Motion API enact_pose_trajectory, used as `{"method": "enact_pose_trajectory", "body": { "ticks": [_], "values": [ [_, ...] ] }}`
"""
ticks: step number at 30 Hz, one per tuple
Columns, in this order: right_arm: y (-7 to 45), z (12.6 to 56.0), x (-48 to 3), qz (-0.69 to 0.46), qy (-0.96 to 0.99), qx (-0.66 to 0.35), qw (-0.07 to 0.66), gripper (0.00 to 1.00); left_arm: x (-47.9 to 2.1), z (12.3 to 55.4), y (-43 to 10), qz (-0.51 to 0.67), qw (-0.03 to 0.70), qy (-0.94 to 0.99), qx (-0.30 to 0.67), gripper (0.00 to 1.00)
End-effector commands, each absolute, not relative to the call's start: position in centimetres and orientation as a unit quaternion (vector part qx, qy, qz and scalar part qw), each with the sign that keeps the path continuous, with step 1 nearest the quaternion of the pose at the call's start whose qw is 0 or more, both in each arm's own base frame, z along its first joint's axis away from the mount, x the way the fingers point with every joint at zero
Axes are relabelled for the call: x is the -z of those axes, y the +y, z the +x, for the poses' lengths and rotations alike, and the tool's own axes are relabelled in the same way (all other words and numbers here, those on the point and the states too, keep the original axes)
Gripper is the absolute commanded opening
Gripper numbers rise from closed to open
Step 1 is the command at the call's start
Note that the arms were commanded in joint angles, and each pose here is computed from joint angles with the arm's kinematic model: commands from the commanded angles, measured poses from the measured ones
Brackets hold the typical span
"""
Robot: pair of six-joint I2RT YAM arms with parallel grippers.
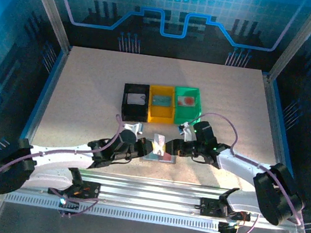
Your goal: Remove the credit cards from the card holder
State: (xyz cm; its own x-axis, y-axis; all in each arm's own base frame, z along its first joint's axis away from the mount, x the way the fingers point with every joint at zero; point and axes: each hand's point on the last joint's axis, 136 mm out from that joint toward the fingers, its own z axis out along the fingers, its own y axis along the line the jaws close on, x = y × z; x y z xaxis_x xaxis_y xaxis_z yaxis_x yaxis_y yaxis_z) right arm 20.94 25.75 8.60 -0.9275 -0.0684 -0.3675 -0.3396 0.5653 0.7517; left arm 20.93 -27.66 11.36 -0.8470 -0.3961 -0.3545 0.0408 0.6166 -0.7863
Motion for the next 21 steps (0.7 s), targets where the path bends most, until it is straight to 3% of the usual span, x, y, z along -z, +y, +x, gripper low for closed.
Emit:
{"method": "enact_pose_trajectory", "body": {
  "ticks": [1, 13, 21],
  "values": [
    [26.8, 20.5, -10.1, -0.133, 0.847, -0.489, 0.160, 0.54, -12.7, 20.5, -28.4, -0.079, 0.267, 0.849, 0.449, 0.00],
    [27.5, 20.0, -11.4, -0.149, 0.823, -0.520, 0.172, 0.50, -13.3, 20.3, -28.7, -0.073, 0.271, 0.844, 0.458, 0.00],
    [27.4, 19.6, -12.5, -0.160, 0.815, -0.523, 0.189, 0.35, -13.0, 20.4, -28.5, -0.076, 0.274, 0.845, 0.452, 0.00]
  ]
}}
